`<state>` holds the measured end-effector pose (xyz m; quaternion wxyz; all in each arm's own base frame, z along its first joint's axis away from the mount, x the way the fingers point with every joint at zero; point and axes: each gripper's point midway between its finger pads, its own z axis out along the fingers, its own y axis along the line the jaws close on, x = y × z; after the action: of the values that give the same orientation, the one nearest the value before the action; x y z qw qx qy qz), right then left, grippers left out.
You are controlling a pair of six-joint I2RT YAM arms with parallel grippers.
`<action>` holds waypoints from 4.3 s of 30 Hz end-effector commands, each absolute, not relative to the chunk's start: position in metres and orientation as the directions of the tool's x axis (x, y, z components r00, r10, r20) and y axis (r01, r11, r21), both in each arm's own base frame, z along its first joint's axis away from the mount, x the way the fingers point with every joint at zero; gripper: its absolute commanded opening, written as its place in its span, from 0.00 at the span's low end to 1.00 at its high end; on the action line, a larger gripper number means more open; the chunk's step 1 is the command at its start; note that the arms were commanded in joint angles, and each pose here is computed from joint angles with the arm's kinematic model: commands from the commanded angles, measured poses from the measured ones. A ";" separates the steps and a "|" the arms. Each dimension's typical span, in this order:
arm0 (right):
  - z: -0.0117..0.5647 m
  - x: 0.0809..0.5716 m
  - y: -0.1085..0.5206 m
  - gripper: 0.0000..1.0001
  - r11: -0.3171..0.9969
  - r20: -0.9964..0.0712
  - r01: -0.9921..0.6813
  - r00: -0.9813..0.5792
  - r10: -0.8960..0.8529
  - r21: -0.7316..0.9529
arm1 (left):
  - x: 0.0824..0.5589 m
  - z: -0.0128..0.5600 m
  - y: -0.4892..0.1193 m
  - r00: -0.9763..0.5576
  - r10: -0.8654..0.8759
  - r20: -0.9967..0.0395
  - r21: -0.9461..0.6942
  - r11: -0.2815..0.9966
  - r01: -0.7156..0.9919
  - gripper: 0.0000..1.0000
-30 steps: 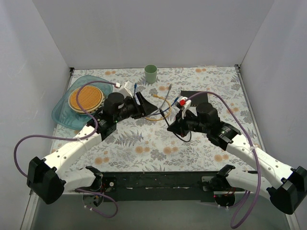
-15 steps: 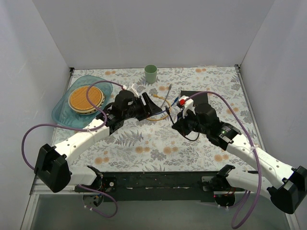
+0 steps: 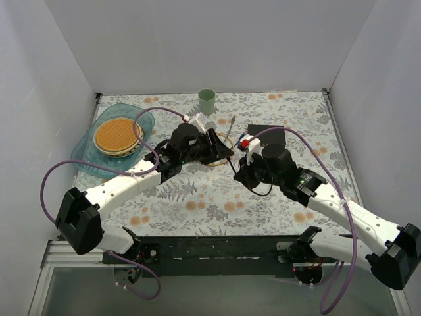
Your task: Insert the plug into the switch port
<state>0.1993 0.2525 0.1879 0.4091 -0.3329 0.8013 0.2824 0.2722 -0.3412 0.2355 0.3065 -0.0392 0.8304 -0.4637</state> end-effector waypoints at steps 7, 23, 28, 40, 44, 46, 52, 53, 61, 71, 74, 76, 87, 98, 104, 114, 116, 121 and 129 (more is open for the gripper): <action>0.216 0.192 0.265 0.01 0.544 -0.885 -0.822 -0.368 -0.284 0.167 | 0.286 0.252 -0.342 -0.749 -0.393 -0.533 -0.766 0.601 0.229 0.00; 0.265 0.186 0.284 0.66 0.434 -0.928 -0.858 -0.354 -0.113 0.274 | 0.246 0.297 -0.338 -0.649 -0.402 -0.646 -0.761 0.404 0.507 0.00; 0.297 0.183 0.279 0.63 0.270 -0.933 -0.895 -0.359 0.036 0.355 | 0.226 0.311 -0.318 -0.576 -0.448 -0.684 -0.727 0.344 0.595 0.00; 0.317 0.146 0.286 0.53 -0.050 -0.887 -0.891 -0.455 0.076 0.452 | 0.203 0.332 -0.318 -0.541 -0.440 -0.716 -0.674 0.237 0.700 0.00; 0.317 0.150 0.288 0.49 -0.041 -0.875 -0.880 -0.475 0.089 0.473 | 0.203 0.331 -0.320 -0.547 -0.430 -0.719 -0.673 0.232 0.702 0.00; 0.314 0.153 0.289 0.46 -0.036 -0.869 -0.873 -0.487 0.087 0.486 | 0.202 0.332 -0.322 -0.550 -0.422 -0.721 -0.670 0.223 0.708 0.00; 0.313 0.161 0.293 0.45 -0.022 -0.861 -0.867 -0.497 0.108 0.497 | 0.200 0.332 -0.323 -0.549 -0.416 -0.725 -0.664 0.213 0.717 0.00; 0.314 0.162 0.293 0.45 -0.022 -0.860 -0.867 -0.498 0.112 0.498 | 0.199 0.333 -0.323 -0.547 -0.416 -0.726 -0.662 0.211 0.719 0.00; 0.315 0.173 0.297 0.27 0.003 -0.850 -0.858 -0.508 0.139 0.513 | 0.196 0.335 -0.321 -0.540 -0.415 -0.732 -0.653 0.200 0.731 0.00; 0.320 0.186 0.295 0.06 0.032 -0.842 -0.855 -0.504 0.193 0.518 | 0.197 0.327 -0.324 -0.538 -0.397 -0.744 -0.643 0.205 0.738 0.00; 0.316 0.189 0.292 0.01 0.046 -0.838 -0.849 -0.509 0.196 0.526 | 0.200 0.323 -0.323 -0.530 -0.398 -0.749 -0.640 0.228 0.734 0.00; 0.312 0.195 0.289 0.01 0.069 -0.833 -0.840 -0.517 0.197 0.538 | 0.201 0.320 -0.322 -0.524 -0.395 -0.755 -0.636 0.245 0.732 0.03; 0.224 0.326 0.174 0.01 0.686 -0.813 -0.494 -0.522 0.257 0.534 | 0.281 0.278 -0.288 -0.452 -0.446 -0.772 -0.624 0.666 0.409 0.98; 0.165 0.440 0.018 0.01 0.917 -0.797 0.123 -0.459 0.392 0.380 | 0.357 0.214 -0.350 -0.541 -0.230 -0.809 -0.474 0.799 0.369 0.98; 0.129 0.488 -0.013 0.01 0.911 -0.753 0.280 -0.516 0.408 0.303 | 0.354 0.204 -0.361 -0.578 -0.212 -0.788 -0.497 0.773 0.395 0.98; 0.048 0.546 -0.011 0.01 0.931 -0.586 0.285 -0.723 0.366 0.229 | 0.316 0.219 -0.325 -0.553 -0.251 -0.794 -0.521 0.750 0.408 0.98; 0.041 0.550 -0.002 0.01 0.935 -0.576 0.258 -0.737 0.353 0.243 | 0.314 0.218 -0.317 -0.548 -0.258 -0.796 -0.515 0.763 0.390 0.98; 0.034 0.558 0.032 0.01 0.955 -0.558 0.143 -0.784 0.270 0.261 | 0.311 0.218 -0.303 -0.526 -0.270 -0.806 -0.501 0.785 0.364 0.98; 0.038 0.569 0.114 0.01 0.966 -0.586 -0.086 -0.807 0.076 0.243 | 0.333 0.186 -0.312 -0.539 -0.193 -0.820 -0.424 0.837 0.344 0.98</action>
<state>0.5691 0.0668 0.0290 0.3166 0.0663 0.9412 0.0977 0.3169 -0.3103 0.1981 0.4737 0.0360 0.8220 -0.3139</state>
